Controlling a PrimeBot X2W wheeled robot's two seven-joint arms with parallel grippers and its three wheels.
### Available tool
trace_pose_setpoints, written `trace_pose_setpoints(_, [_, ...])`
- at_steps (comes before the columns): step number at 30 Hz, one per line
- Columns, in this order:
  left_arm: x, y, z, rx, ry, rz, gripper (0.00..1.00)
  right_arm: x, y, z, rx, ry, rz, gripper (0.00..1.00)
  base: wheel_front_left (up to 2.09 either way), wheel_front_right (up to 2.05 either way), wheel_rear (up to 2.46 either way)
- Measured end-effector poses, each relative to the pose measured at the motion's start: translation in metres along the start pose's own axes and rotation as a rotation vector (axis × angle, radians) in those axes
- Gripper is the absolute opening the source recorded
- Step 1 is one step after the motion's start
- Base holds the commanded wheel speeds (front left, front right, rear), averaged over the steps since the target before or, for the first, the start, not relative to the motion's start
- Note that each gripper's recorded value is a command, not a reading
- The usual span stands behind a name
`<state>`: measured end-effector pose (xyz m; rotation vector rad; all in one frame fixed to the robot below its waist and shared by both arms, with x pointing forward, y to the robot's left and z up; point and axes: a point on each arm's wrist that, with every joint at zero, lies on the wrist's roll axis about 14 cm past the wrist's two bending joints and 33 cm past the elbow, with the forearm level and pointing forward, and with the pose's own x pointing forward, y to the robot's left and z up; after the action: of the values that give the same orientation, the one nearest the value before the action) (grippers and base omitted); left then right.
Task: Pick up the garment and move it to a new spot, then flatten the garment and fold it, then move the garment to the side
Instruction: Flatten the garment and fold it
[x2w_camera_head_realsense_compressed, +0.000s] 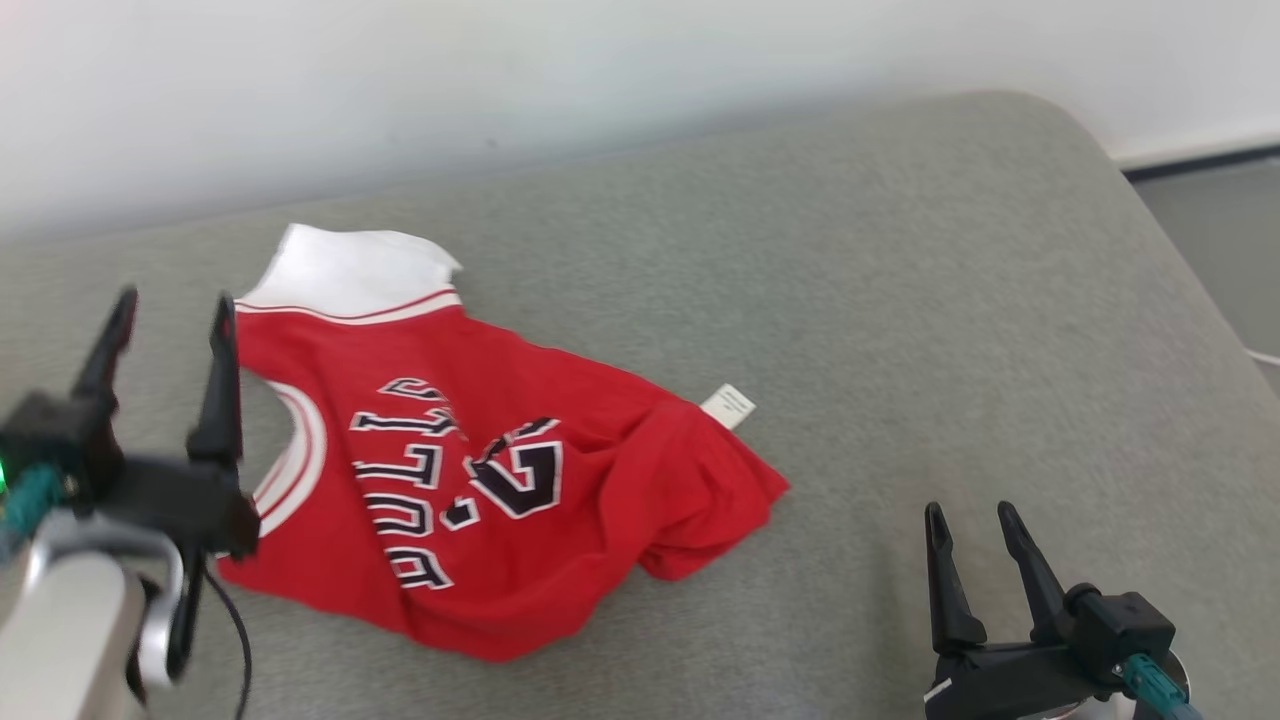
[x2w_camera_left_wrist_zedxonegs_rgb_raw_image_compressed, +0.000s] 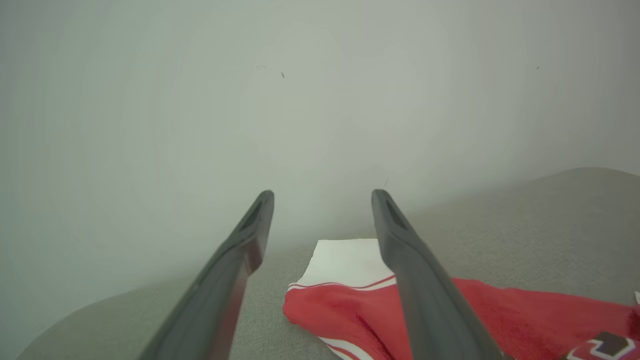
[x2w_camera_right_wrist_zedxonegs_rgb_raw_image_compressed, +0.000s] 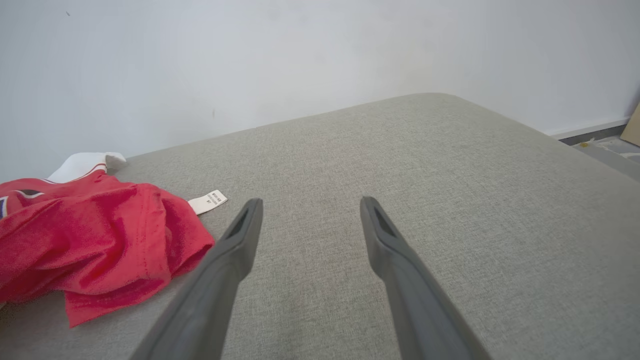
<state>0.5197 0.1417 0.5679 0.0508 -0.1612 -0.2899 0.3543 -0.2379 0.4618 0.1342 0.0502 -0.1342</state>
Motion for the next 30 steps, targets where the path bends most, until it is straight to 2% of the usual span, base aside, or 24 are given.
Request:
trace_pose_setpoints(10, [-0.101, 0.02, -0.006, -0.021, 0.035, 0.17, 1.0, 0.008, 0.036, 0.005, 0.004, -0.019, 0.109, 1.0, 0.0, 0.0, 0.0])
trace_pose_setpoints(15, [-0.142, 0.019, -0.012, -0.073, 0.057, 0.256, 1.0, 0.012, 0.05, 0.004, 0.006, -0.016, 0.15, 1.0, 0.0, 0.0, 0.0])
trace_pose_setpoints(17, [-0.157, 0.012, -0.021, -0.084, 0.086, 0.251, 1.0, 0.012, 0.054, 0.002, 0.007, -0.005, 0.163, 1.0, 0.0, 0.0, 0.0])
trace_pose_setpoints(23, [-0.184, 0.019, -0.029, -0.064, 0.121, 0.302, 1.0, 0.016, 0.07, -0.001, 0.007, 0.007, 0.207, 1.0, 0.0, 0.0, 0.0])
trace_pose_setpoints(30, [-0.192, 0.027, -0.024, -0.053, 0.107, 0.332, 1.0, 0.028, 0.103, 0.004, -0.029, 0.019, 0.301, 1.0, 0.0, 0.0, 0.0])
